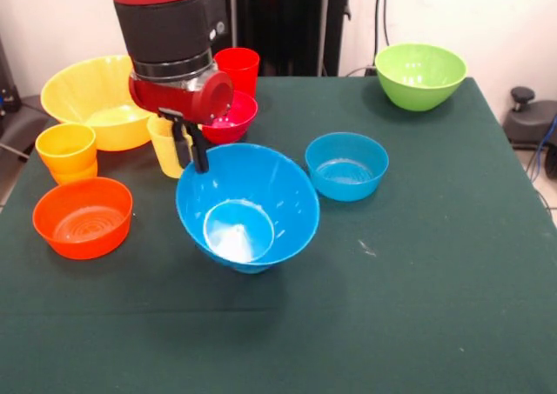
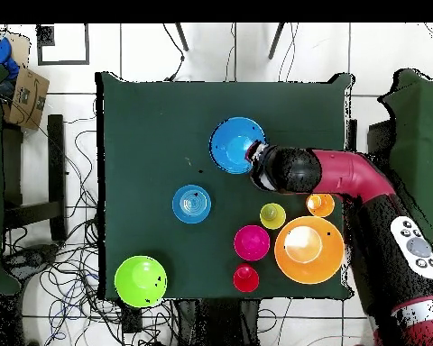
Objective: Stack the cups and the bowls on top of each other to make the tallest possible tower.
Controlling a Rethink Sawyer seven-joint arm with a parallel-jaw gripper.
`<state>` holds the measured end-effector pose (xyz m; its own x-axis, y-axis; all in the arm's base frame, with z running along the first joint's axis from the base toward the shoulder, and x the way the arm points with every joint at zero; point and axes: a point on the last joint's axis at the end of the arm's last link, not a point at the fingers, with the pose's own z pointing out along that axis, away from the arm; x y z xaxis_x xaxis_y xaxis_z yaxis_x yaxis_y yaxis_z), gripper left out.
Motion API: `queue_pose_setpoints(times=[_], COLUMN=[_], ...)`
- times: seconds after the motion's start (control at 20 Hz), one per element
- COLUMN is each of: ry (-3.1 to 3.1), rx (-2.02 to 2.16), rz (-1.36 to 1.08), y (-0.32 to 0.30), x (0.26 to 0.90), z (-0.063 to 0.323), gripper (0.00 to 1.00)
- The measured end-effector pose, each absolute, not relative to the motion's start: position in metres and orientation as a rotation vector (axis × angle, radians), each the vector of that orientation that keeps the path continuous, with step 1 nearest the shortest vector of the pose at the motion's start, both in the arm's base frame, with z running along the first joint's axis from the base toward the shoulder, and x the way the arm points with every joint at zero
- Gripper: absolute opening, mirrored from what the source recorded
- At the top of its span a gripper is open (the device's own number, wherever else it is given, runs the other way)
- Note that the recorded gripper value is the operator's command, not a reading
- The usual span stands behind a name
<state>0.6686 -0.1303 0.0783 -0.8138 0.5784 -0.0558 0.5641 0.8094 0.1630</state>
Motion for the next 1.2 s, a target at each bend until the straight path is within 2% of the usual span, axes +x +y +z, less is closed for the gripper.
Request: queue_pose_setpoints(times=[0.55, 1.2], ry=[2.881, 2.910], rx=[0.918, 0.899], rz=[0.175, 0.172], y=[-0.146, -0.137], x=[0.663, 0.650], z=[0.089, 0.091], gripper=[1.00, 1.00])
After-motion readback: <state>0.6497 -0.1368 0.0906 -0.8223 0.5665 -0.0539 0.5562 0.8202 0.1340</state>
